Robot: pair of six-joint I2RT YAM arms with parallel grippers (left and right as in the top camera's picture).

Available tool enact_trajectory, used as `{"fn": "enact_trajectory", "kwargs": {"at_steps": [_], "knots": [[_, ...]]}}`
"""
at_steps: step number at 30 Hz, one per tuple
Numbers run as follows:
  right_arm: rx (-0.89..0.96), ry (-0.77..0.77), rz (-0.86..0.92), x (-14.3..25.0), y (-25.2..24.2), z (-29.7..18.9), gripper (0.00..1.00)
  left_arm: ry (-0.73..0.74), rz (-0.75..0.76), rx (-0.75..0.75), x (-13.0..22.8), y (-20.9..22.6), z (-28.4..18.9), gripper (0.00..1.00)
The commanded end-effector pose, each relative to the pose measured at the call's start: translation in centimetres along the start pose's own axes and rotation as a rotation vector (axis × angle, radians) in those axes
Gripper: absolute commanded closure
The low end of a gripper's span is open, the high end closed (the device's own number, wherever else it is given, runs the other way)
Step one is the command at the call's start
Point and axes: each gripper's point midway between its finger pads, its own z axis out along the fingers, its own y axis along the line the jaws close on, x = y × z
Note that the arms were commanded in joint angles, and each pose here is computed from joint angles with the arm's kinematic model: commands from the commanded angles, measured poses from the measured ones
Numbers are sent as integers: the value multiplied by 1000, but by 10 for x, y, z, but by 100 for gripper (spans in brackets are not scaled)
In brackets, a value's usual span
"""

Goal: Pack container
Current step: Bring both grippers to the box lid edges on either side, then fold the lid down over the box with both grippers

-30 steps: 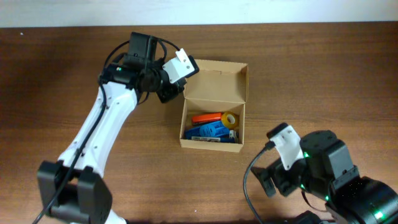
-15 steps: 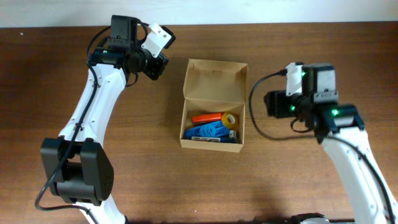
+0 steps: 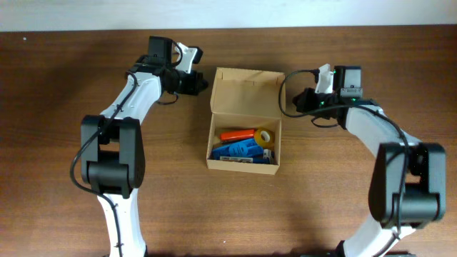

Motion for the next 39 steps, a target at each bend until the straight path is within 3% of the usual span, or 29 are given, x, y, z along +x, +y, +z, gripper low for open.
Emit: {"fn": "enact_trajectory", "kwargs": {"at_steps": [1, 10, 20, 27, 31, 35, 39], "knots": [[-152, 65, 96, 10, 15, 14, 96, 10, -58, 137, 1, -22, 6, 98], [-539, 100, -5, 8, 75, -4, 96, 6, -51, 262, -2, -44, 1, 98], [-811, 113, -153, -6, 124, -43, 96, -132, 115, 361, -54, -87, -62, 98], [-814, 129, -146, -5, 143, -68, 96, -139, 298, 307, -48, -125, -116, 98], [-784, 213, -73, 19, 139, -64, 96, 9, 265, 194, -15, -124, -108, 98], [-532, 333, 24, 60, 101, -44, 96, 154, 238, 131, 19, -124, -100, 98], [-422, 389, 50, 76, 87, -46, 96, 269, 225, 76, 46, -120, -100, 98]]}}
